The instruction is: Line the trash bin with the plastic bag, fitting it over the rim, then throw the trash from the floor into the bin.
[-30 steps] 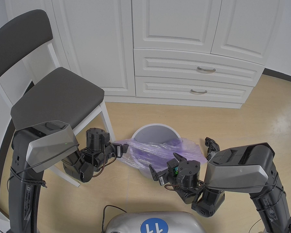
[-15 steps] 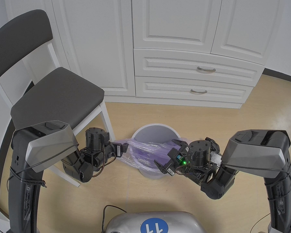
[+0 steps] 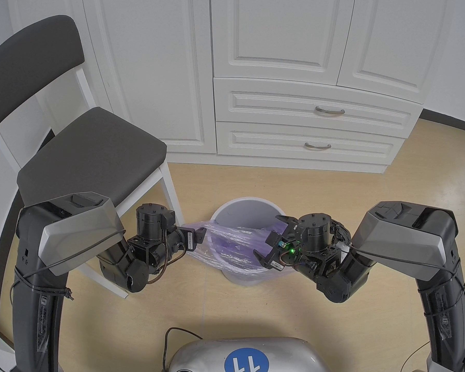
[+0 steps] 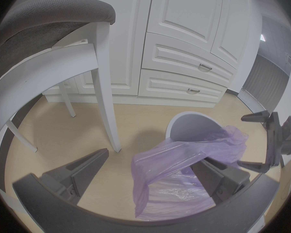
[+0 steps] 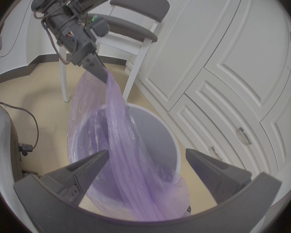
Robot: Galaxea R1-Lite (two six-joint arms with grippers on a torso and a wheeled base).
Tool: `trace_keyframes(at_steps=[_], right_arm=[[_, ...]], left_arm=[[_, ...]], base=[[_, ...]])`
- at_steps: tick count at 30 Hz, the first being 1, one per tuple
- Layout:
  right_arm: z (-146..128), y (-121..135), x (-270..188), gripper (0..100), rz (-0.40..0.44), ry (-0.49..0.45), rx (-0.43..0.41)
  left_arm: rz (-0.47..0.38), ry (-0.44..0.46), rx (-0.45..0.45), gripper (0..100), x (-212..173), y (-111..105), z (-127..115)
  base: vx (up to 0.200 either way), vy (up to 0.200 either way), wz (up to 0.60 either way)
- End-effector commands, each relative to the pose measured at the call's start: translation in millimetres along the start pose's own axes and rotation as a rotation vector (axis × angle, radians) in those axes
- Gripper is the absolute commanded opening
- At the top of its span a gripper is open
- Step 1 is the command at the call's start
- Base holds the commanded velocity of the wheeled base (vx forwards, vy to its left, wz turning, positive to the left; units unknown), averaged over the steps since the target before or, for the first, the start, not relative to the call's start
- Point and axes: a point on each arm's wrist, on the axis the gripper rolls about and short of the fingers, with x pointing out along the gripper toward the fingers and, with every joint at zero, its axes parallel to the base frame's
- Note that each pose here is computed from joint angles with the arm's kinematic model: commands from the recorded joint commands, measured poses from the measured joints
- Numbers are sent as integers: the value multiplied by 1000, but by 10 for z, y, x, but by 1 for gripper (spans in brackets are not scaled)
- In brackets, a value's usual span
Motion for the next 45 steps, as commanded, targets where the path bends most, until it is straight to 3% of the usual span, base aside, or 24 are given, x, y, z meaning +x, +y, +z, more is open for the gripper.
trace_keyframes(at_steps=[1,15,16,21,27,32,36,45], right_arm=[[-89,75,38,100,16,22,-2],[-176,166,60,100,38,45,-3],[-178,169,75,0,37,43,-3],[-185,159,82,0,36,42,4],[-17,-171,166,0,-37,0,27],[114,-294,309,0,-80,-30,71],[201,-321,601,0,-209,-43,124],[199,-305,1153,0,-383,-94,177]], left_arm=[[0,2,1,100,-3,-5,-4],[1,0,1,100,6,1,-7],[1,0,1,100,6,1,-7],[1,0,1,100,10,1,-9],[3,-2,0,100,17,13,-6],[4,1,0,100,25,14,-21],[-2,-12,1,100,-1,22,-24],[-46,-24,76,100,-116,29,-153]], base=[[0,0,0],[0,0,0],[0,0,0],[0,0,0],[0,0,0],[0,0,0],[0,0,0],[0,0,0]])
